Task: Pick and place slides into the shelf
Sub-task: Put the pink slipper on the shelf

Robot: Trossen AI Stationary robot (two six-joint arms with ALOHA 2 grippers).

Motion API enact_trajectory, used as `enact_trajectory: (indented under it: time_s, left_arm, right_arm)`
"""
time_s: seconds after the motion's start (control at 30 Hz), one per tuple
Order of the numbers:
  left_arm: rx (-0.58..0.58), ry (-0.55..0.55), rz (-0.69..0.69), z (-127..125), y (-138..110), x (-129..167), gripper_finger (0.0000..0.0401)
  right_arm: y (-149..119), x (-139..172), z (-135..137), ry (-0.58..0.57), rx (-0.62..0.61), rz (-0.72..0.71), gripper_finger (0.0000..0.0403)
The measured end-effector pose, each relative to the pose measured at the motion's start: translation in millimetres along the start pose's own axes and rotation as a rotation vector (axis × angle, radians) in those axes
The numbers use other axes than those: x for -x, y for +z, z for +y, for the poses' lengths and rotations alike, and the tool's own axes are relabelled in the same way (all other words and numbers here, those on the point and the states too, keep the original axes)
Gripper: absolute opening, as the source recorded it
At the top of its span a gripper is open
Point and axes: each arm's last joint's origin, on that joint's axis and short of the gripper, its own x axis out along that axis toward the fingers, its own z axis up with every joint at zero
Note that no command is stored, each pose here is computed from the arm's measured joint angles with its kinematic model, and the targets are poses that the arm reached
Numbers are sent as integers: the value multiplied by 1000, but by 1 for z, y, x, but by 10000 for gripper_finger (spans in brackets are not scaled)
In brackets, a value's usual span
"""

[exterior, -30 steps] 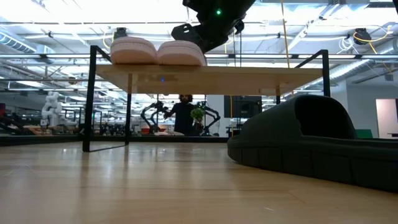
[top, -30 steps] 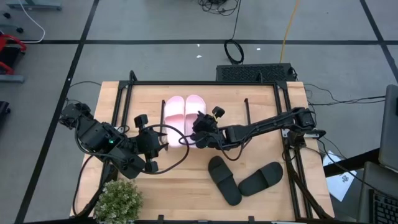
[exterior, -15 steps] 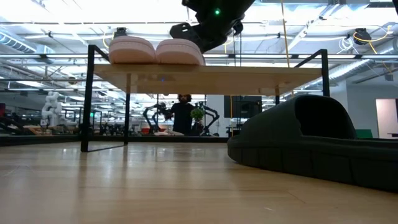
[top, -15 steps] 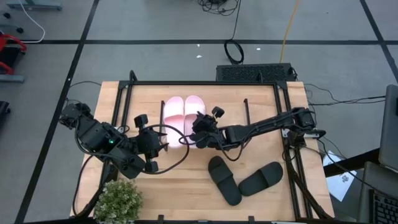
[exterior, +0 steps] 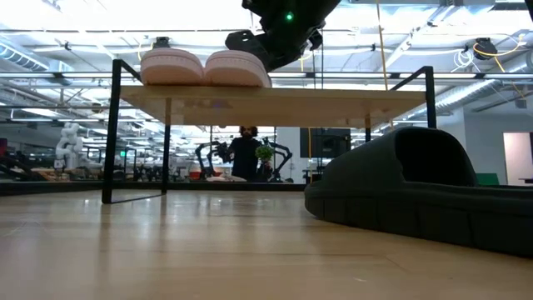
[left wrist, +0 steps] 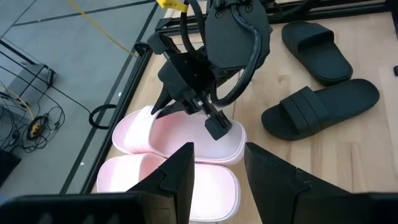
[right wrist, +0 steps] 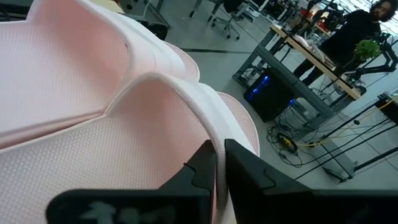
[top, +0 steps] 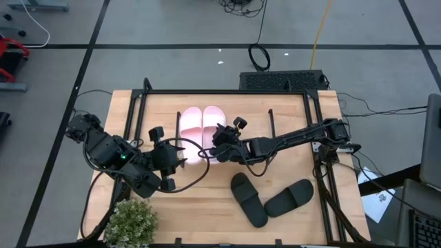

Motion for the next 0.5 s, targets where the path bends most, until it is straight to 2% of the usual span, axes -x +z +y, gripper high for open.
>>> enact_trajectory:
  time_s: [0.2, 0.5]
  left_arm:
    - [0, 0, 0, 0, 0, 0, 141]
    - [0, 0, 0, 0, 0, 0, 141]
  right_arm:
    - [0, 0, 0, 0, 8, 0, 49]
    - [0, 0, 0, 3, 29, -1, 117]
